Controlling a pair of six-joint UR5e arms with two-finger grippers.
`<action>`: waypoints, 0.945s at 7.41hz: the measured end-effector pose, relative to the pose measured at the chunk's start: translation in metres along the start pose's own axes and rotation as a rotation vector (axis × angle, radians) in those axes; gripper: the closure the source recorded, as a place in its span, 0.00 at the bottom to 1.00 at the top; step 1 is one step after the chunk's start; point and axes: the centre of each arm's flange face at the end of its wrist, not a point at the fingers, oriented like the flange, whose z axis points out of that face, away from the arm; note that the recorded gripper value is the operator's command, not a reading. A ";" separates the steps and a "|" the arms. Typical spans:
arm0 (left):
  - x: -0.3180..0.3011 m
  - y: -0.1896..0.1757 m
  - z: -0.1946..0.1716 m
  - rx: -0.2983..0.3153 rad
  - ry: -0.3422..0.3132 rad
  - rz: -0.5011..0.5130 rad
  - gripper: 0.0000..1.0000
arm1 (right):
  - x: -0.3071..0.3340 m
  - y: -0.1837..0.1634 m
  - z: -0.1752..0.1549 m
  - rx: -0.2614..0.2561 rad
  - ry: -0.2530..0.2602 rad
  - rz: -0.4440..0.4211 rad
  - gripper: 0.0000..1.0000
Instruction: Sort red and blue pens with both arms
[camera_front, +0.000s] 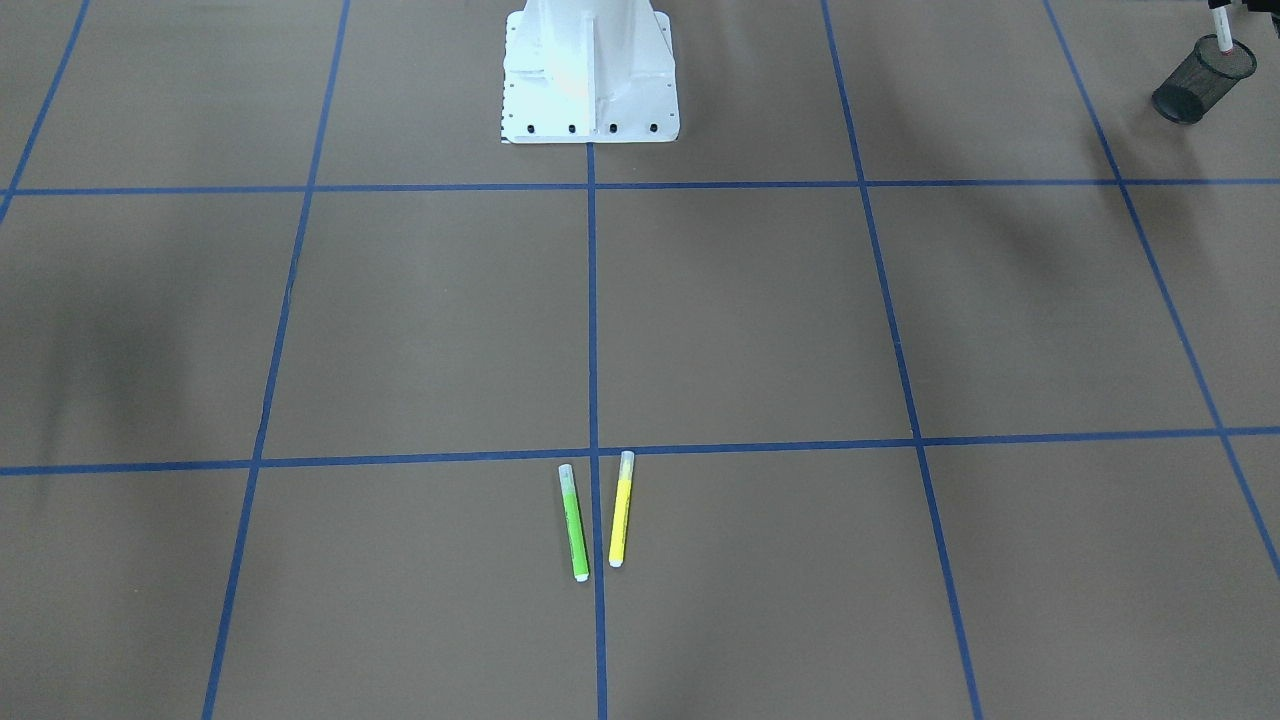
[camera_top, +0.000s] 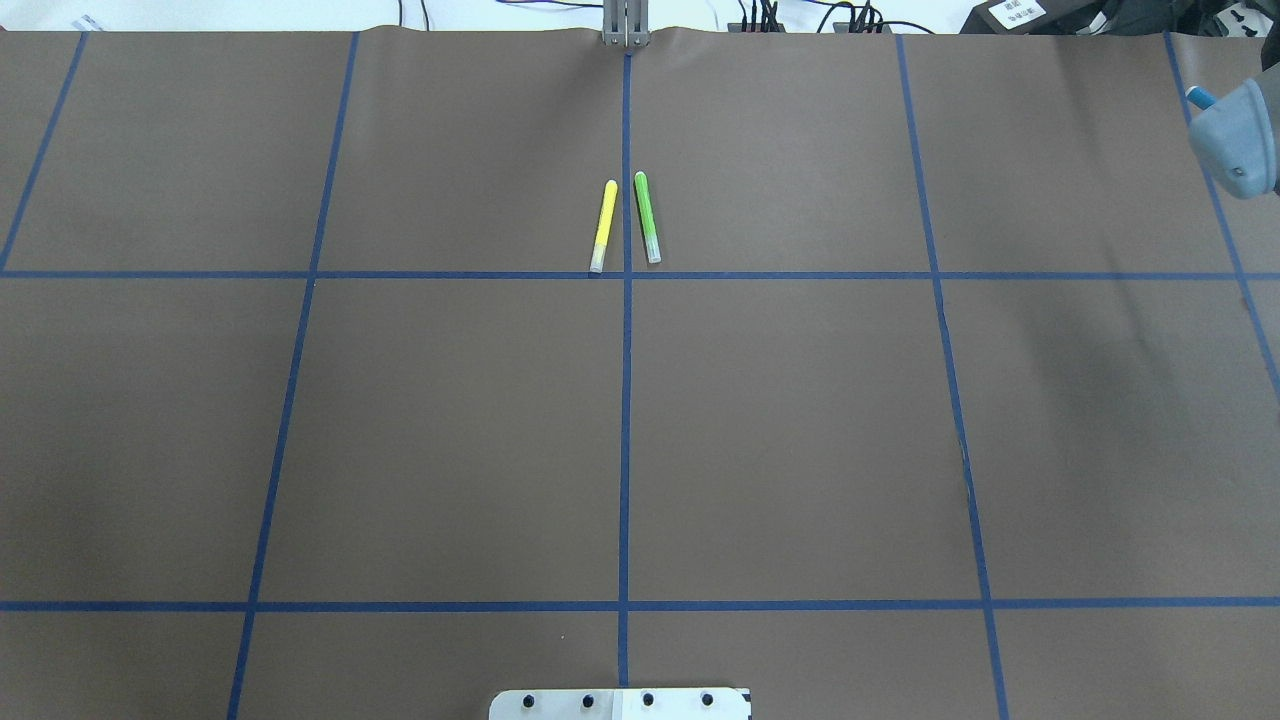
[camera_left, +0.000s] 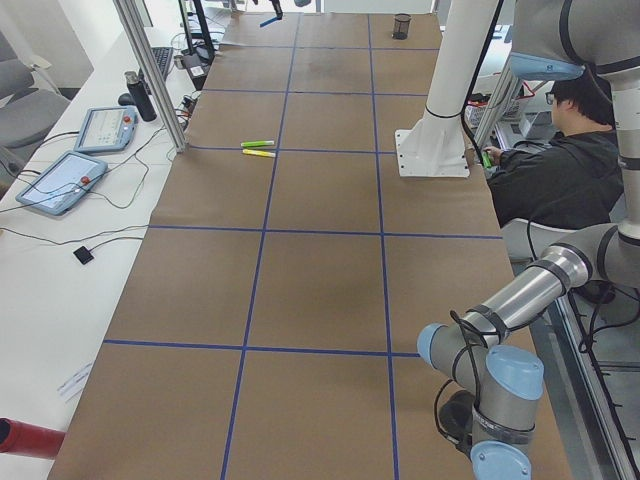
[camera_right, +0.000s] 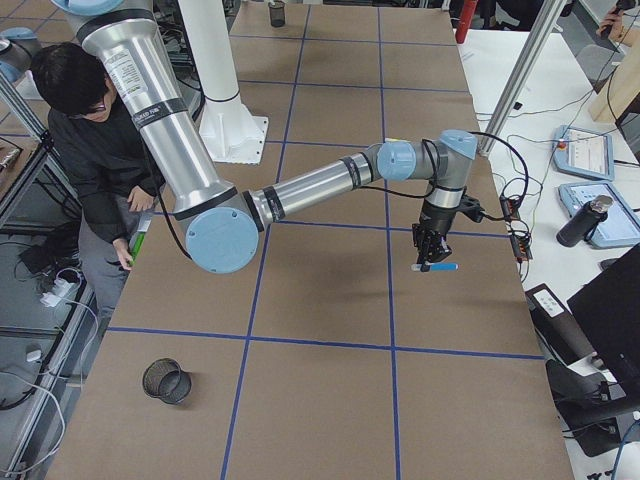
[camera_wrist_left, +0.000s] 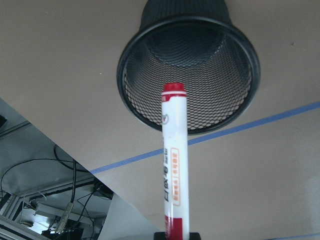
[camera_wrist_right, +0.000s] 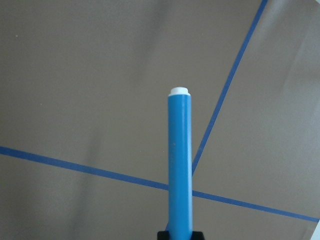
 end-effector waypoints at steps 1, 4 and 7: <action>0.006 0.000 -0.006 0.003 0.001 0.002 0.00 | 0.002 0.002 0.001 -0.010 -0.001 0.008 1.00; 0.047 0.002 -0.051 0.063 0.002 0.053 0.00 | 0.018 0.024 0.000 -0.103 -0.006 0.066 1.00; 0.118 0.013 -0.124 0.181 -0.015 0.162 0.00 | 0.065 0.114 0.045 -0.204 -0.026 0.104 1.00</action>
